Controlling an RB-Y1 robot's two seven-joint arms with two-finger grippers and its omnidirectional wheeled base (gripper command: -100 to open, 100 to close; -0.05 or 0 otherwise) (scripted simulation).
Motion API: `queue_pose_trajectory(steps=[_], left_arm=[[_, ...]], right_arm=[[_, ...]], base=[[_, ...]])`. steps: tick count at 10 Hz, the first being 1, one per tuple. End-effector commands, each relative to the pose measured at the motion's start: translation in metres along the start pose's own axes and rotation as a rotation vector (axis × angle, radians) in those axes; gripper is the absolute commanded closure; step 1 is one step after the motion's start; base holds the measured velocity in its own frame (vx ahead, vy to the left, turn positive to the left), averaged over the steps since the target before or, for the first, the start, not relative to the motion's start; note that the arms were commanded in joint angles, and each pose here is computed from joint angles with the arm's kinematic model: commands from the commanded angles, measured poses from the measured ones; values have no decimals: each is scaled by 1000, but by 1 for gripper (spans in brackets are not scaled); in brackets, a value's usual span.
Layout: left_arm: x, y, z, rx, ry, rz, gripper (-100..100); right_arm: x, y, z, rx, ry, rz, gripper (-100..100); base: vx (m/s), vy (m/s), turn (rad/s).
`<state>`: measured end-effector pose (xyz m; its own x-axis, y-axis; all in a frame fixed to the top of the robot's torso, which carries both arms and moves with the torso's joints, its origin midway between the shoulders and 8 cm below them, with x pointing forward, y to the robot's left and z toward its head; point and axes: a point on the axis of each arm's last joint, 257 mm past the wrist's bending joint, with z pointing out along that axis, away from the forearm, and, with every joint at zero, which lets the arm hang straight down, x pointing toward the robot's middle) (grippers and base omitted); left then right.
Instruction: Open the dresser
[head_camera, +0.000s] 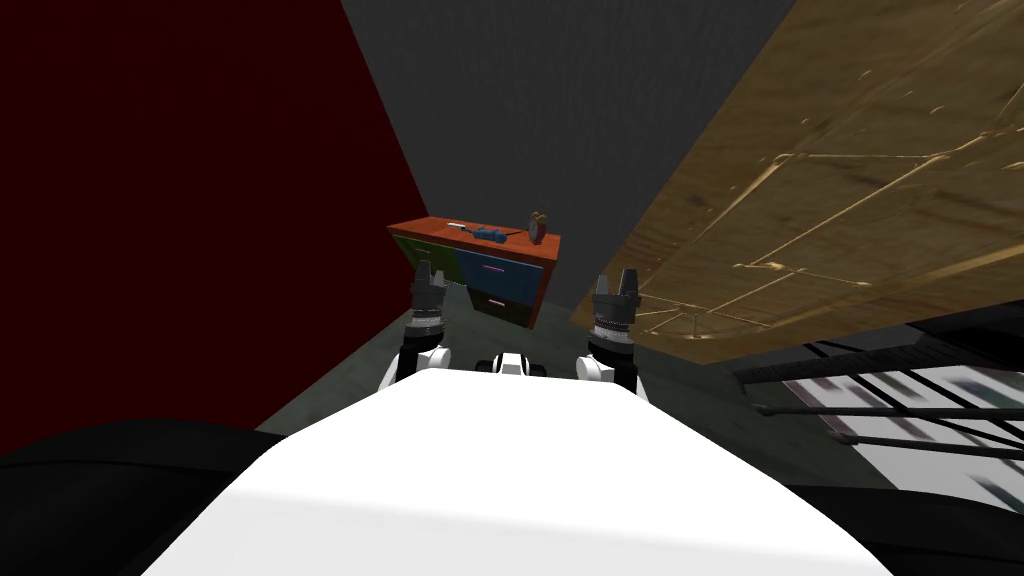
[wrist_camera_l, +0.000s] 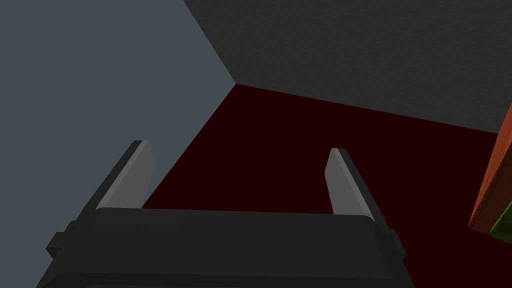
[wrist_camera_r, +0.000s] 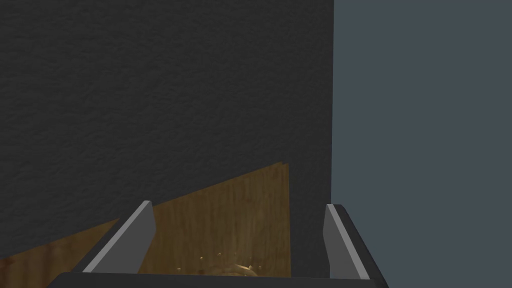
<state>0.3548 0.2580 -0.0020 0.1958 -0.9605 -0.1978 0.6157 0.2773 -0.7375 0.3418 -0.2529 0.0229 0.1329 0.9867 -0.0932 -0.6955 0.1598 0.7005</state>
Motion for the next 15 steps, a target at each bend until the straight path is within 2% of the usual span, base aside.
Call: queue_pose_trajectory(steps=[1, 4, 7, 14, 15], left_arm=[[10, 18, -2, -32, 62, 22, -100], [21, 44, -7, -81, 109, 38, -100], [31, 72, -13, -136, 138, 46, -100], [52, 127, -27, -255, 168, 42, -100], [59, 140, -32, -286, 174, 38, -100]], right_arm=[[0, 0, 0, 0, 0, 0, 0], [0, 0, 0, 0, 0, 0, 0], [0, 0, 0, 0, 0, 0, 0], [0, 0, 0, 0, 0, 0, 0], [0, 0, 0, 0, 0, 0, 0]], base=[[64, -1, -46], [74, -9, -39], [74, -7, -45], [76, 0, -40], [96, 3, -65]])
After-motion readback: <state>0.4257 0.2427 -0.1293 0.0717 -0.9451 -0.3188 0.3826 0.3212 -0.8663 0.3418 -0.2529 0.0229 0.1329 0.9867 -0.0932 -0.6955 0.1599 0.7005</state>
